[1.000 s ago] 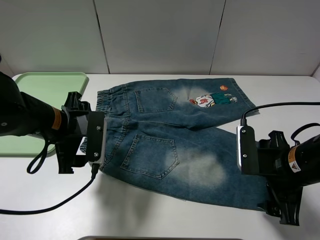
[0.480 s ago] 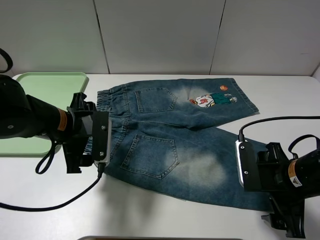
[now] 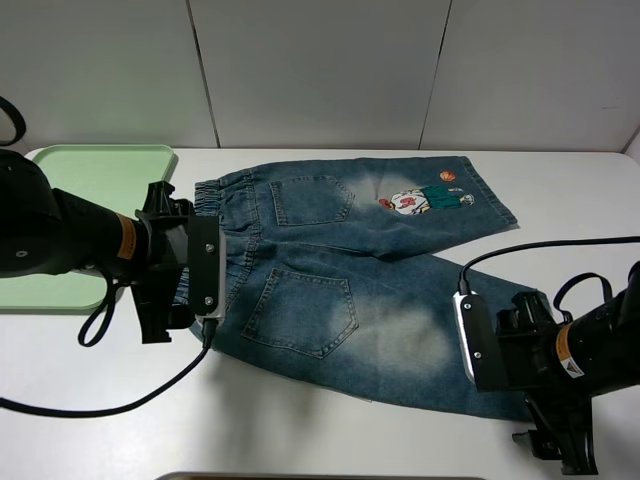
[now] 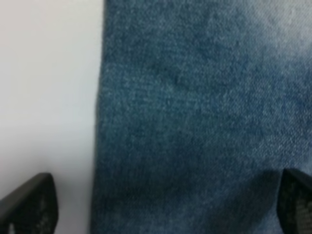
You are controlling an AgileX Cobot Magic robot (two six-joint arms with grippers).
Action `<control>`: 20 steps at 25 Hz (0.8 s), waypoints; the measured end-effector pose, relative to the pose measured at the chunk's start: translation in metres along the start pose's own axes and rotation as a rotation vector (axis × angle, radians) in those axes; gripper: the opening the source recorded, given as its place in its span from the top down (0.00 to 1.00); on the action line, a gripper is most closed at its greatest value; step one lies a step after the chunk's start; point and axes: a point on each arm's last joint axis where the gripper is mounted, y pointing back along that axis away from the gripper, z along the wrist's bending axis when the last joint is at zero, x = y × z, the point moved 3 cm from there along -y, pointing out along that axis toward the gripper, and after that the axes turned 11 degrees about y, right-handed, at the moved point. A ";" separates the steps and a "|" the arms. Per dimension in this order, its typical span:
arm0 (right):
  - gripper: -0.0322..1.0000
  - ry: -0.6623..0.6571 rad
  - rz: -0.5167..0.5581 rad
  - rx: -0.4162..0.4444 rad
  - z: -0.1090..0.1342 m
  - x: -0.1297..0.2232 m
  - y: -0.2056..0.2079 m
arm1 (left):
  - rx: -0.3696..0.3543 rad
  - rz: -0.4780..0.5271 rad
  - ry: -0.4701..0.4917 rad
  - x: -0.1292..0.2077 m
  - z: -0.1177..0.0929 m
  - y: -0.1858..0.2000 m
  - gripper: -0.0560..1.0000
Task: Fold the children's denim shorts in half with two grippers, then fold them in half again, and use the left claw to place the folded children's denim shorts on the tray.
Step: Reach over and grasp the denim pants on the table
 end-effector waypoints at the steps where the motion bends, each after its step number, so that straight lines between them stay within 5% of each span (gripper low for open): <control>1: 0.35 0.005 0.003 0.000 0.000 0.000 0.000 | 0.000 -0.001 0.000 0.000 0.000 0.000 0.15; 10: 0.97 0.073 0.069 -0.022 0.003 0.008 -0.004 | -0.007 -0.023 0.001 -0.003 0.001 0.000 0.15; 20: 0.99 0.112 0.101 -0.033 0.004 0.012 -0.004 | 0.012 0.035 0.002 0.004 -0.002 0.000 0.15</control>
